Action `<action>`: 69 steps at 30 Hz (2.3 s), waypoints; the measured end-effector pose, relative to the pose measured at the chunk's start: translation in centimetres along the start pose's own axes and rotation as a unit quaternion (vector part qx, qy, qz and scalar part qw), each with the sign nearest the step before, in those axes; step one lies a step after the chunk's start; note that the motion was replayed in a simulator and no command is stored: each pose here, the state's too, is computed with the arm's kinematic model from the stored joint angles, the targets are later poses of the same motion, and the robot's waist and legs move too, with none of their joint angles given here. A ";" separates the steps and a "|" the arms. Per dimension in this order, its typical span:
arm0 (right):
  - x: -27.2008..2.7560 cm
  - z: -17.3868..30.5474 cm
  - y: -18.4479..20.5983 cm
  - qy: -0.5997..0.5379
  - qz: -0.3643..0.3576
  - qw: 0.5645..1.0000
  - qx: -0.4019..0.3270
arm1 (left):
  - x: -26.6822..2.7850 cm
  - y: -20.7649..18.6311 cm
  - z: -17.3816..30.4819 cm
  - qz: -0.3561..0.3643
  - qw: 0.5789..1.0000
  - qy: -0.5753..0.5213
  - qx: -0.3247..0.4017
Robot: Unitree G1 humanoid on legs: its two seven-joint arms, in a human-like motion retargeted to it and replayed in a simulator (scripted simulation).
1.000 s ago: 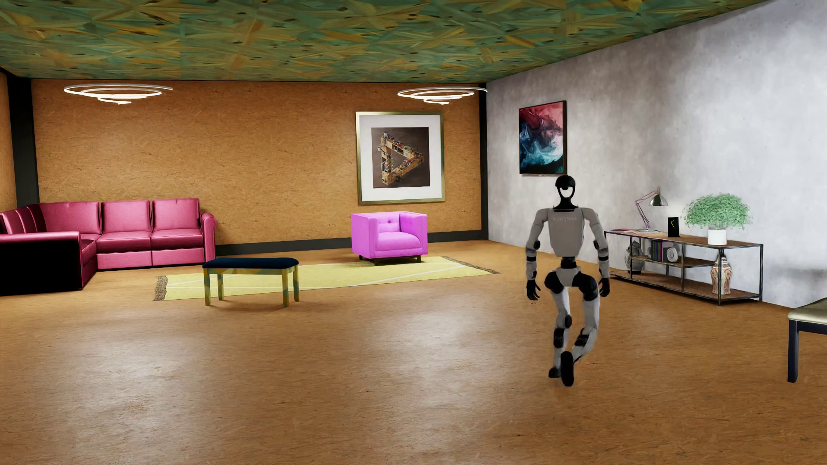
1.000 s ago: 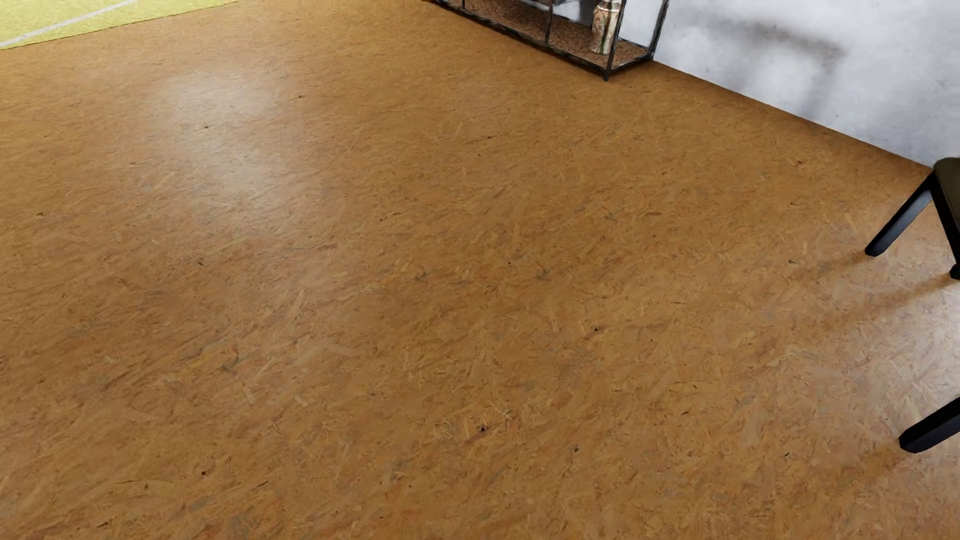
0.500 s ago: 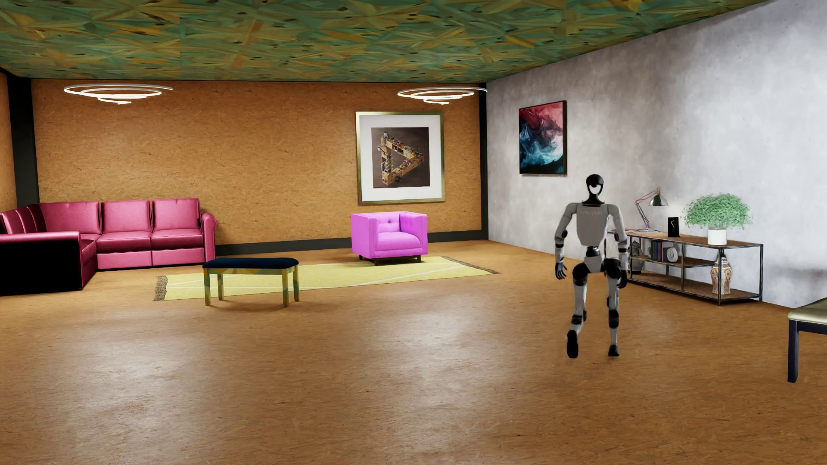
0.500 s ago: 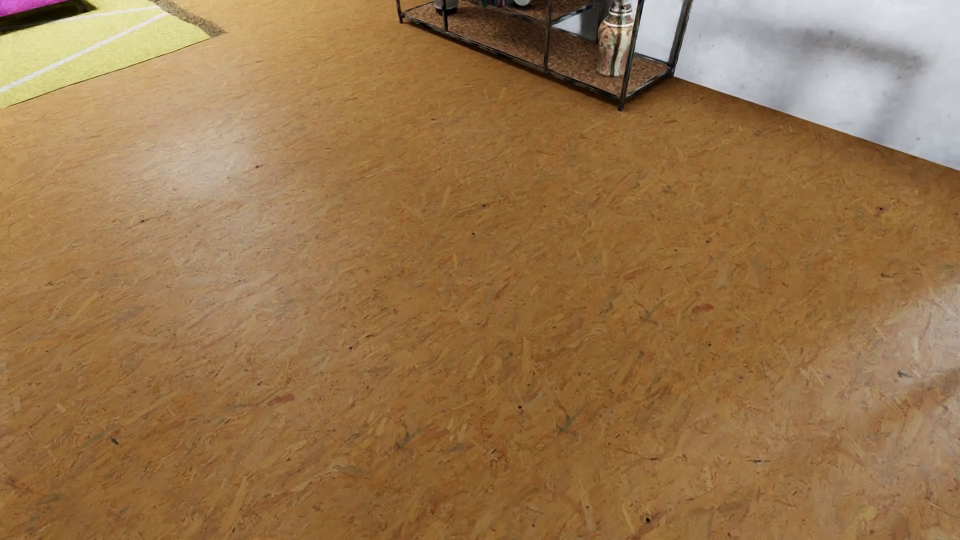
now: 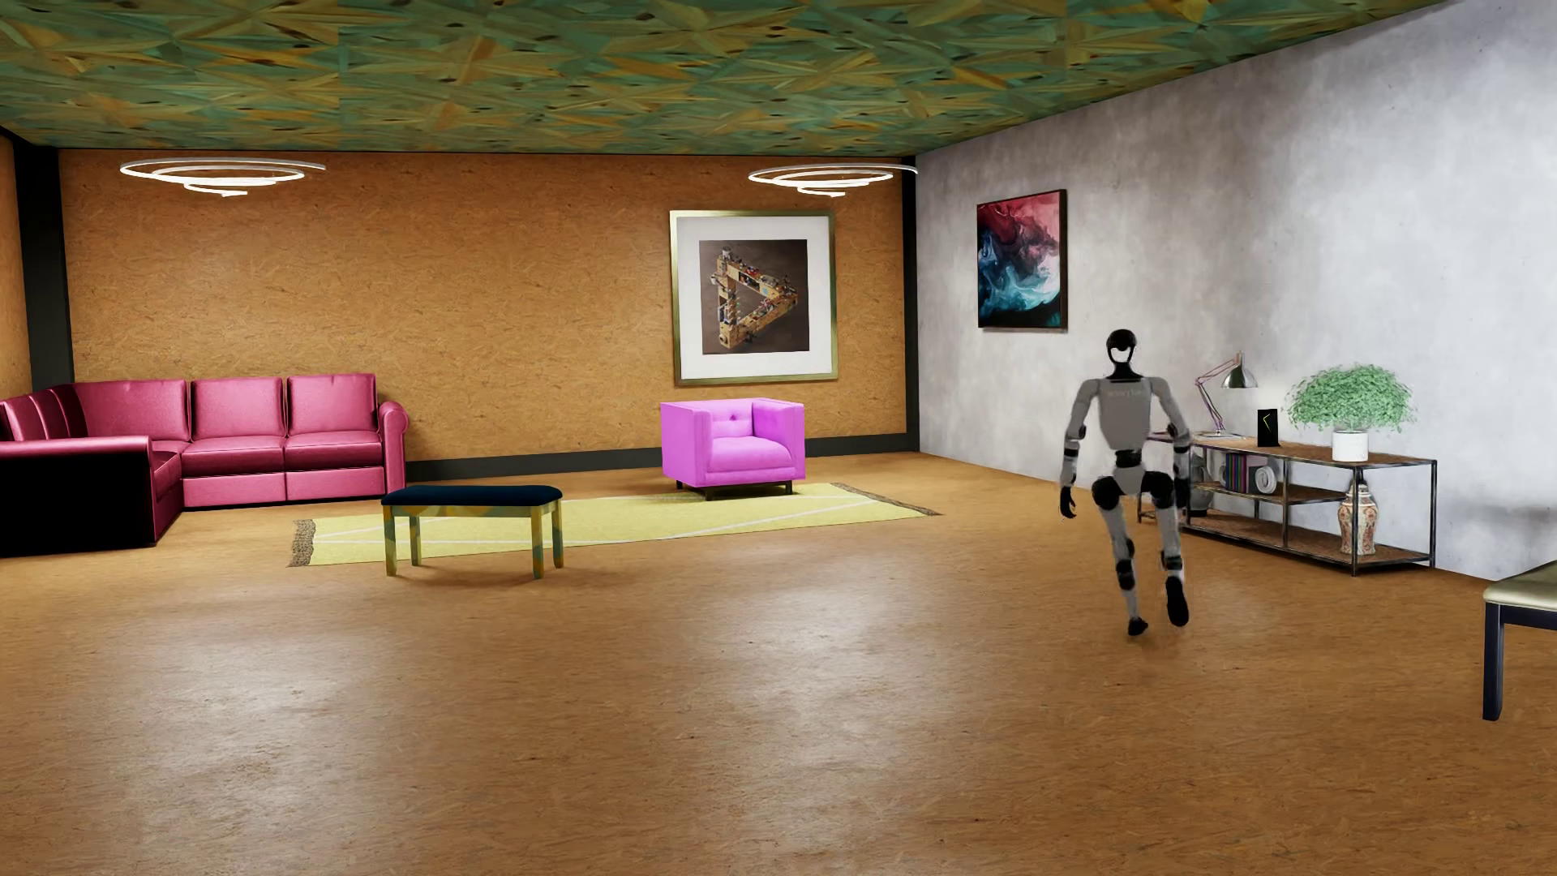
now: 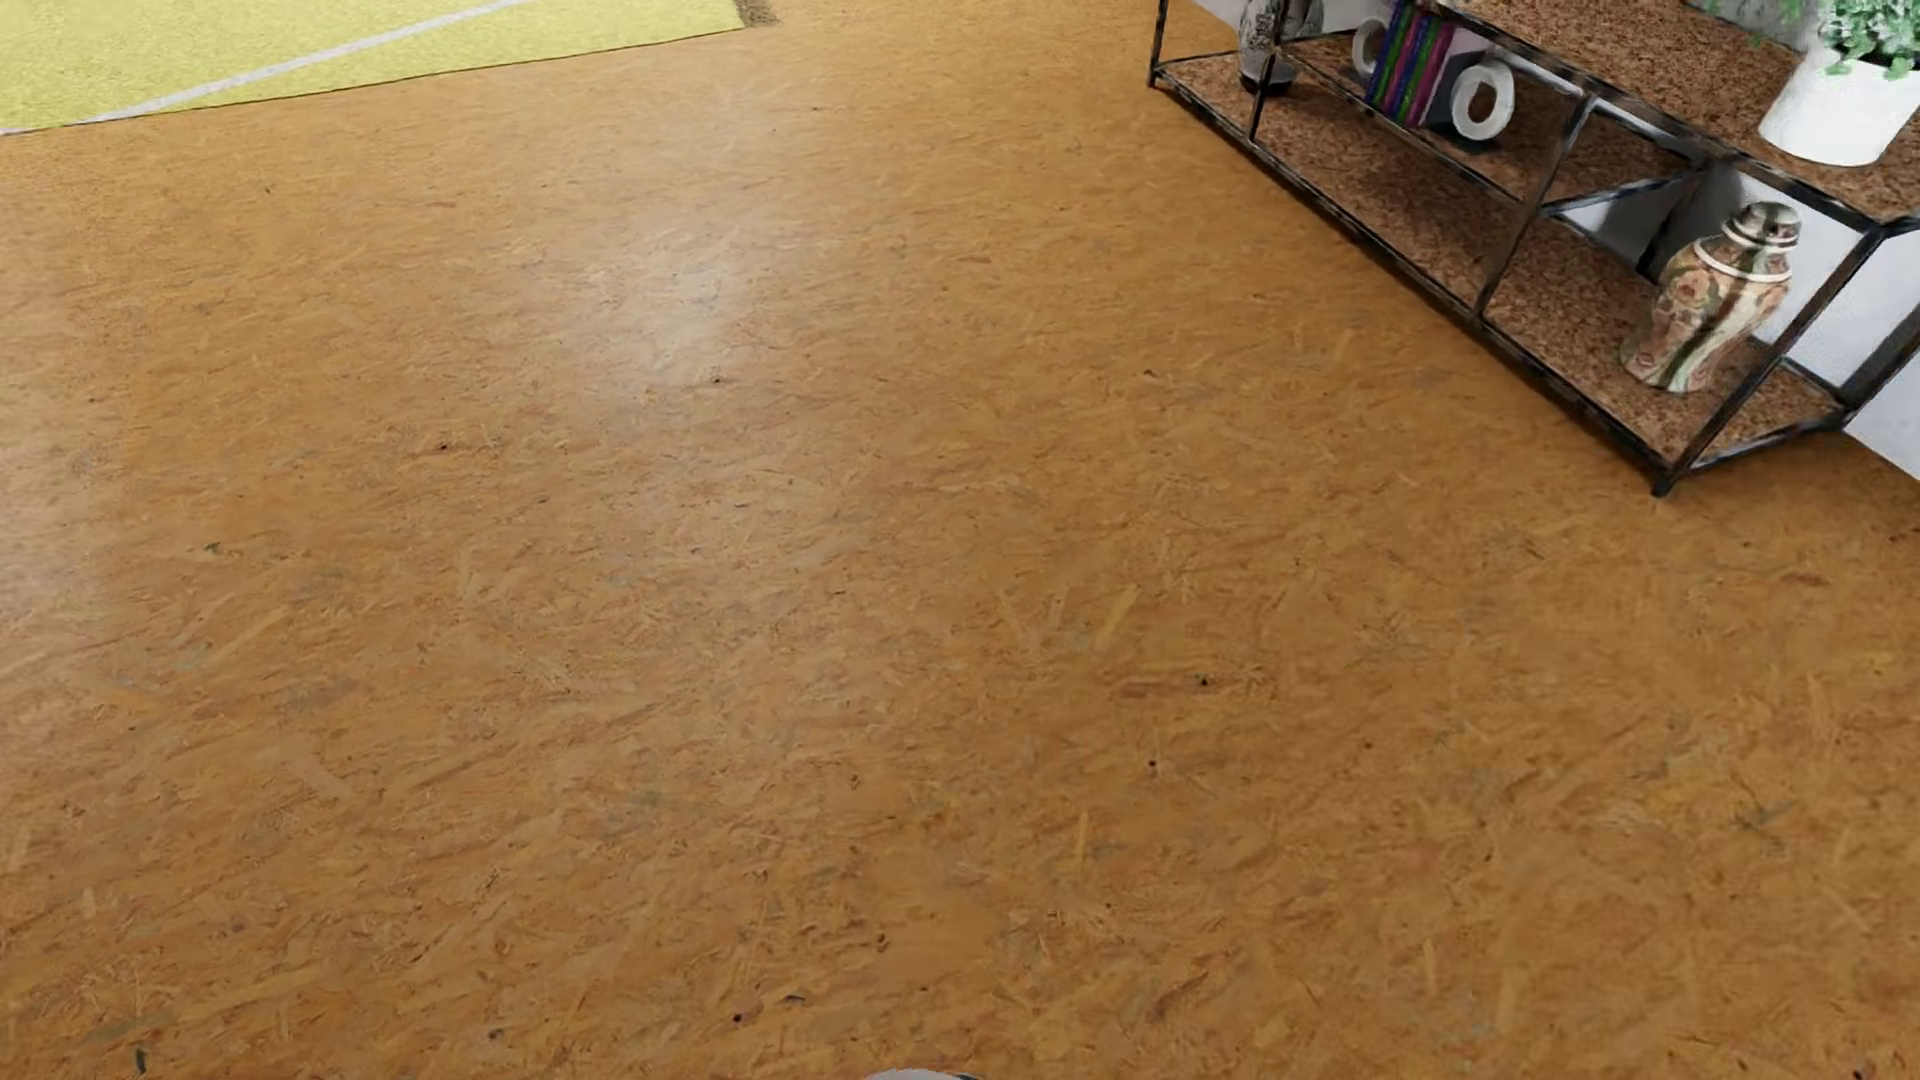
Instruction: Walk to the pink armchair
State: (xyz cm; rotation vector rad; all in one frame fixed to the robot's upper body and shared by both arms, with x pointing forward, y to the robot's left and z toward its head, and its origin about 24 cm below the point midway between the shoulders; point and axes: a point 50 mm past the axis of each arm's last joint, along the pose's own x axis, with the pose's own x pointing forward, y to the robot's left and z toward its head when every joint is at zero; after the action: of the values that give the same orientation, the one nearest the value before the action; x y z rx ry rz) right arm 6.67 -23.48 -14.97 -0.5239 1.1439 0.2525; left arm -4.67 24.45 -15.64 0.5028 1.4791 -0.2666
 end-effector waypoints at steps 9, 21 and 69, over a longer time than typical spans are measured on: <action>-4.0 -8.6 7.6 0.128 0.101 0.987 -0.004 | -3.7 5.2 16.5 0.071 0.944 -0.322 -0.014; 0.3 4.5 -4.0 -0.072 -0.046 0.996 -0.023 | -0.1 1.5 1.8 0.023 0.999 -0.042 -0.015; -5.7 -10.9 9.3 0.163 0.138 0.976 -0.036 | -5.3 7.4 18.0 0.112 0.919 -0.369 -0.083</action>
State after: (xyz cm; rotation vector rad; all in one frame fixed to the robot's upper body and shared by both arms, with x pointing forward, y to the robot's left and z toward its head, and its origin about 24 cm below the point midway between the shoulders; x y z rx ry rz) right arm -8.49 -20.82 -15.67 -0.4801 1.5351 0.4606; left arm 14.21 21.60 -8.98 0.3692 0.6902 -0.1222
